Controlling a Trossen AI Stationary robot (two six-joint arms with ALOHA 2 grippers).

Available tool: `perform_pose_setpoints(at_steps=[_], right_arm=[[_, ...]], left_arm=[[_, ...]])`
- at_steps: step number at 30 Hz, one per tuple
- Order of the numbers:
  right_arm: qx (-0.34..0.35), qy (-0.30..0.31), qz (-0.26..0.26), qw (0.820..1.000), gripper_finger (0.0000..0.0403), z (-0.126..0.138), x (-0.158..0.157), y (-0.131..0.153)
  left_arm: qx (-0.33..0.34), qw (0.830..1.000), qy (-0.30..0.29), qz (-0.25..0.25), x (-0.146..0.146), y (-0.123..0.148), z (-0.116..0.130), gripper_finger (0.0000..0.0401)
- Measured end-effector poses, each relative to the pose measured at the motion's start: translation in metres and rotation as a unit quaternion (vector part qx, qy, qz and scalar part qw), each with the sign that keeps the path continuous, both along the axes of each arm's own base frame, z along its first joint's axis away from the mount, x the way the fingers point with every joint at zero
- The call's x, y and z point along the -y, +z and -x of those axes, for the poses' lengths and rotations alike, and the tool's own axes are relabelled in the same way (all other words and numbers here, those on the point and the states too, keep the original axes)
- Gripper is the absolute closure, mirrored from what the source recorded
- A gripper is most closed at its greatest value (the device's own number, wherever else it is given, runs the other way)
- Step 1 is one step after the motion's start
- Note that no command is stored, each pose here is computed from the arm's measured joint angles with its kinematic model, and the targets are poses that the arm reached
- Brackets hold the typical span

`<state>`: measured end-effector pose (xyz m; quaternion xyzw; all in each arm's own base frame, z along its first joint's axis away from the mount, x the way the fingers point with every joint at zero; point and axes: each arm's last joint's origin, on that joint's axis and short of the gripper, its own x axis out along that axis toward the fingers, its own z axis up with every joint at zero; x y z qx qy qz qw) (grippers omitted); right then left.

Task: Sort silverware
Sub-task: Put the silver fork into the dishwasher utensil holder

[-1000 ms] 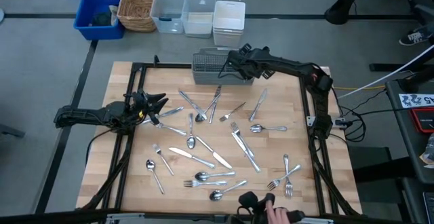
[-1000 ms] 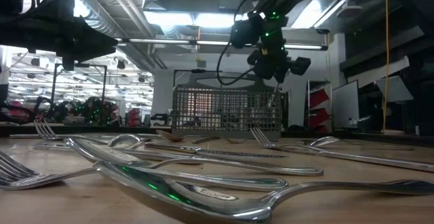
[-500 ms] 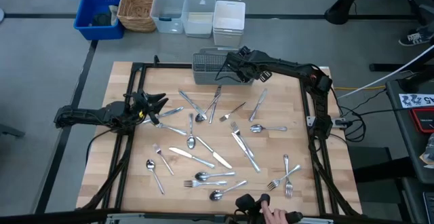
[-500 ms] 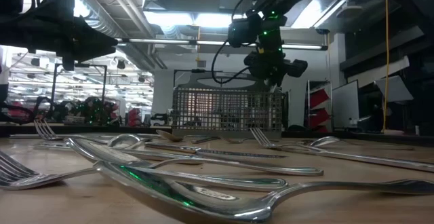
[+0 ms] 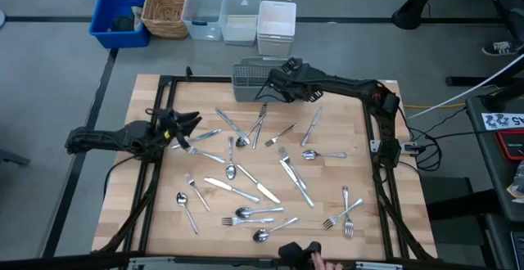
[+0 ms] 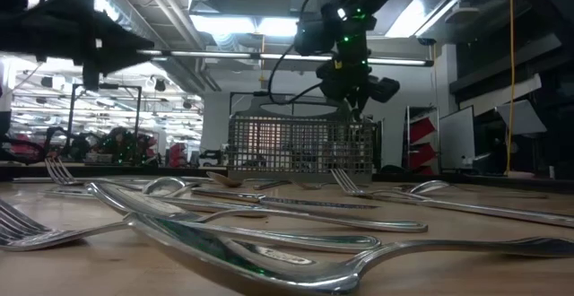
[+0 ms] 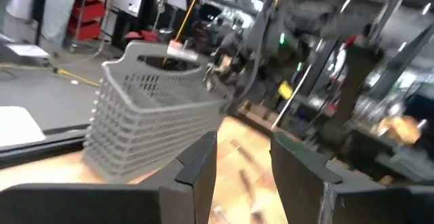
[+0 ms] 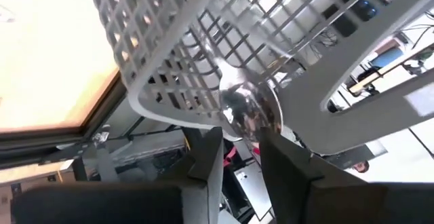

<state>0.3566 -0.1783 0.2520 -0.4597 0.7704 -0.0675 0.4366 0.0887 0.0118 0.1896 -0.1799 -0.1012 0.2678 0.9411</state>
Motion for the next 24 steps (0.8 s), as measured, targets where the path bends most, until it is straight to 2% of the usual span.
perform_pose_setpoints(at_steps=[5,10,14,18,22,24], right_arm=[[0.020,0.000,0.011,1.000,0.0308,-0.006,-0.013,0.001],[0.036,-0.005,0.037,0.999,0.0308,-0.011,-0.024,0.002],[0.072,-0.028,0.075,0.994,0.0308,-0.011,-0.031,0.008],[0.127,-0.062,0.097,0.985,0.0308,-0.005,-0.035,0.021],[0.198,-0.108,0.108,0.968,0.0308,0.010,-0.040,0.042],[0.233,-0.131,0.101,0.958,0.0308,0.018,-0.043,0.052]], left_arm=[[0.045,0.998,-0.032,0.021,0.001,0.020,0.005,0.0274],[0.060,0.993,-0.098,0.042,0.004,0.036,0.008,0.0274],[0.037,0.981,-0.142,0.126,0.006,0.042,0.005,0.0274],[0.005,0.952,-0.199,0.231,0.011,0.051,-0.003,0.0274],[-0.046,0.904,-0.236,0.354,0.016,0.055,-0.016,0.0274],[-0.076,0.882,-0.249,0.393,0.018,0.056,-0.023,0.0274]])
